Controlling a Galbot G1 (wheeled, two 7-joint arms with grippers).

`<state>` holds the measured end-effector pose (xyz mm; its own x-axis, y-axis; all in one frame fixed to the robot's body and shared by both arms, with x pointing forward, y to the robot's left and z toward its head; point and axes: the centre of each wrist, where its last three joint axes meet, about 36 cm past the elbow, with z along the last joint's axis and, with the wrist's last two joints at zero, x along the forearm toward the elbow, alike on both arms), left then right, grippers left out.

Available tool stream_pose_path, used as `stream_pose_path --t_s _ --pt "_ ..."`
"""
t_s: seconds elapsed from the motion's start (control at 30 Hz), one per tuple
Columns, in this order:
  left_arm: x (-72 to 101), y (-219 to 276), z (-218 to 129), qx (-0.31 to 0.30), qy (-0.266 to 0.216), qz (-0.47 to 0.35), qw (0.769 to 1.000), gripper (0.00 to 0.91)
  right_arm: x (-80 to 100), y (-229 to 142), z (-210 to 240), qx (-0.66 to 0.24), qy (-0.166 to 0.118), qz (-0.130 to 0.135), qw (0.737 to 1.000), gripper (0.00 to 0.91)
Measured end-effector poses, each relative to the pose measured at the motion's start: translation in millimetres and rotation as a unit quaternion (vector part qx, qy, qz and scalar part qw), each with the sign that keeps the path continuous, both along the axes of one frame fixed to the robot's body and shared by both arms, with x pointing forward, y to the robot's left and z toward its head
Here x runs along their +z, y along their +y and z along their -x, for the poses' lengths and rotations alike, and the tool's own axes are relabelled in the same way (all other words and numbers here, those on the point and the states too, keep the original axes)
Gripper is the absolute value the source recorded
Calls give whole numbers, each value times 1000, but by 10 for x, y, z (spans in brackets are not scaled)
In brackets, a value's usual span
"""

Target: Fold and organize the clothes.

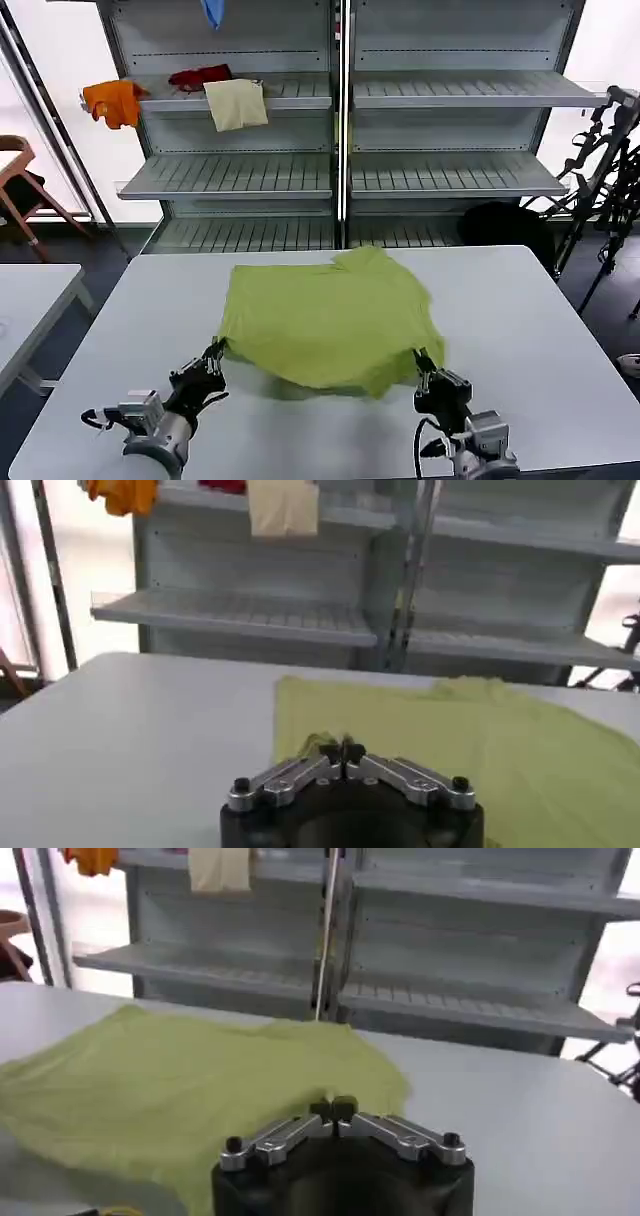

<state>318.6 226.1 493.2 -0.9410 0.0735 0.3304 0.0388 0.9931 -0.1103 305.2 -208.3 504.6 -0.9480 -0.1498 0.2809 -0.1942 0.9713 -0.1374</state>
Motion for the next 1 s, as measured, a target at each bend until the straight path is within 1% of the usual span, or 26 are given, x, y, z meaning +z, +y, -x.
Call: stream_pose_path --t_s 0.27,0.4,0.63,0.77,1.0 --pt "-43 -13 -229 21 -13 -4 1000 0 -64 -70 -291 0 -18 10 1000 0" --pt "-84 4 -296 27 -12 -6 1000 0 -125 -110 -401 -1 -22 18 1000 0" --pt "-186 -18 -324 26 -5 -8 1000 0 -223 -167 -495 -4 -22 31 999 0" --pt "-257 -37 -326 26 2 -12 1000 0 -274 -185 -528 -6 -21 35 999 0" --pt "-329 -54 -373 27 4 -20 999 0 -373 -204 -588 -3 -20 39 999 0"
